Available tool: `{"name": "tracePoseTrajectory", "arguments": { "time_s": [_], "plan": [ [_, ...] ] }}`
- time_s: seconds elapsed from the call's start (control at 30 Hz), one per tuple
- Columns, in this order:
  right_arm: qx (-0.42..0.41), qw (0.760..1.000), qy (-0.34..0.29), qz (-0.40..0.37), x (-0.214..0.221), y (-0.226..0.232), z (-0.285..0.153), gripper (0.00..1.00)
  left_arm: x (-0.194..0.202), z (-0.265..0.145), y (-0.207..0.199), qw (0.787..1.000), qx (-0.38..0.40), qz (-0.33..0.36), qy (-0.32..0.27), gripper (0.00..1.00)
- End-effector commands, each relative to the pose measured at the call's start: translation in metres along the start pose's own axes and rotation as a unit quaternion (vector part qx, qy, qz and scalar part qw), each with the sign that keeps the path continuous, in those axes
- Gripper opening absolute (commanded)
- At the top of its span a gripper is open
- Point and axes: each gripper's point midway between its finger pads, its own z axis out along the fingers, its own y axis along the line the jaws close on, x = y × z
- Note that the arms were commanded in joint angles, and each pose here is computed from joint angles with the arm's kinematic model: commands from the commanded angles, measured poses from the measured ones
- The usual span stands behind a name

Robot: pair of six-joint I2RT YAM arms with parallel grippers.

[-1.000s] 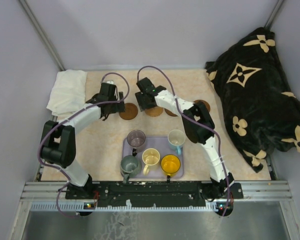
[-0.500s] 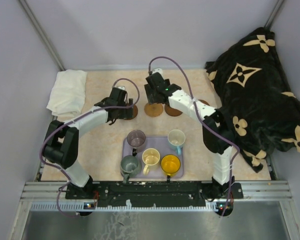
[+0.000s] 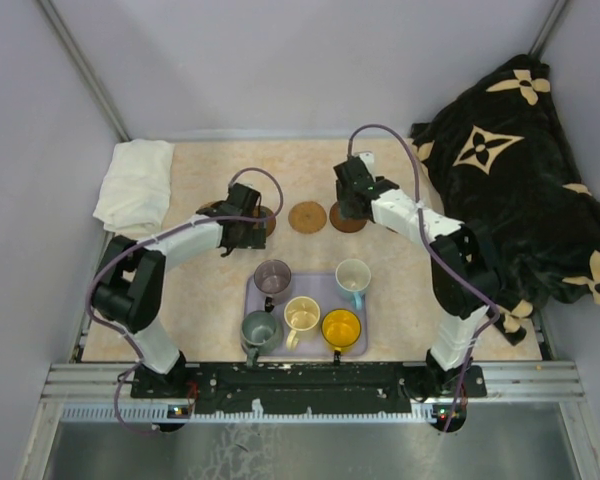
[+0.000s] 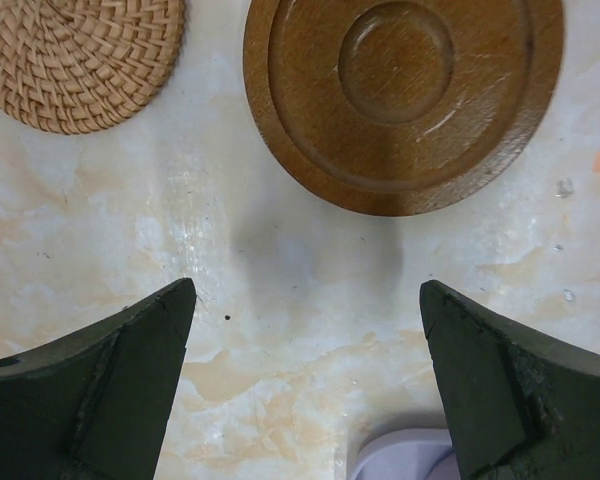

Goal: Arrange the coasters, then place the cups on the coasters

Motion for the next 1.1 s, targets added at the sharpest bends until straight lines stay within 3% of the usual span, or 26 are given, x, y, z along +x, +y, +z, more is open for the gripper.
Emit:
{"name": "tracePoseTrajectory", "arguments": {
  "time_s": [0.0, 0.13, 0.63, 1.07],
  "plan": [
    [0.003, 0.997, -0.055, 0.055, -0.025, -0.013, -0.02, 0.65, 0.004, 0.011, 0.004, 1.0, -0.029, -0.004, 0.008, 0.99],
    [0.001, 0.997, -0.058, 0.059, -0.015, -0.018, -0.022, 0.57, 0.001, 0.019, 0.007, 0.999, -0.049, -0.01, 0.002, 0.99],
    [0.012, 0.997, -0.048, 0.053, 0.006, -0.028, -0.022, 0.56, -0.012, 0.048, 0.003, 0.996, -0.084, -0.004, 0.009, 0.99],
    [-0.018, 0.999, -0.004, 0.037, 0.022, -0.005, 0.002, 0.55, -0.012, 0.045, 0.002, 0.997, -0.076, -0.001, 0.014, 0.99]
  ]
}}
